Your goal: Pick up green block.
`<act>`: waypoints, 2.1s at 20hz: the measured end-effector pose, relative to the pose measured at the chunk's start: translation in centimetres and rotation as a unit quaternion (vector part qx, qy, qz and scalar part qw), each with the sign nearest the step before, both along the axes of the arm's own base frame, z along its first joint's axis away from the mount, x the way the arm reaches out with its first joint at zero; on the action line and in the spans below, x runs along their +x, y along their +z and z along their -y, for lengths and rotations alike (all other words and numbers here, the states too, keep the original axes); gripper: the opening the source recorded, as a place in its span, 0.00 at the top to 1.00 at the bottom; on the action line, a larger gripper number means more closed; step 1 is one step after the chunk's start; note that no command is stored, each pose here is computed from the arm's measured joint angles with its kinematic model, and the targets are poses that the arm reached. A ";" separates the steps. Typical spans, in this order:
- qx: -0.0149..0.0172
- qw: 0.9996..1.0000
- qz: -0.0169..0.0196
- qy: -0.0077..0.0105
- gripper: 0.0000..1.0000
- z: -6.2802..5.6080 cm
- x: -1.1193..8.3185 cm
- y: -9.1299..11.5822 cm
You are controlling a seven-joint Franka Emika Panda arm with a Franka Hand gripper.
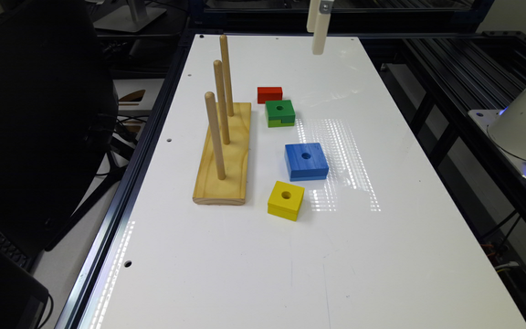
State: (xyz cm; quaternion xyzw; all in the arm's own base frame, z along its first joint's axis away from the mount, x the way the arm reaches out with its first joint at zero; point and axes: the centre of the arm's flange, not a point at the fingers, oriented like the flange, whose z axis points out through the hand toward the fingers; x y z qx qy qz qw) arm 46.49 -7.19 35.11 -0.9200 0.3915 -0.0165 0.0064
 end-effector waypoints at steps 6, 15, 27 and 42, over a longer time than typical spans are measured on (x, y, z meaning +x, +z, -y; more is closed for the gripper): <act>0.000 1.000 0.000 -0.001 0.00 0.2 0.49 -0.1; -0.002 1.000 0.004 0.000 0.00 1.8 0.62 0.3; 0.000 1.000 -0.003 0.001 0.00 2.1 1.90 -5.2; 0.000 1.000 0.005 0.010 0.00 1.2 3.03 -5.4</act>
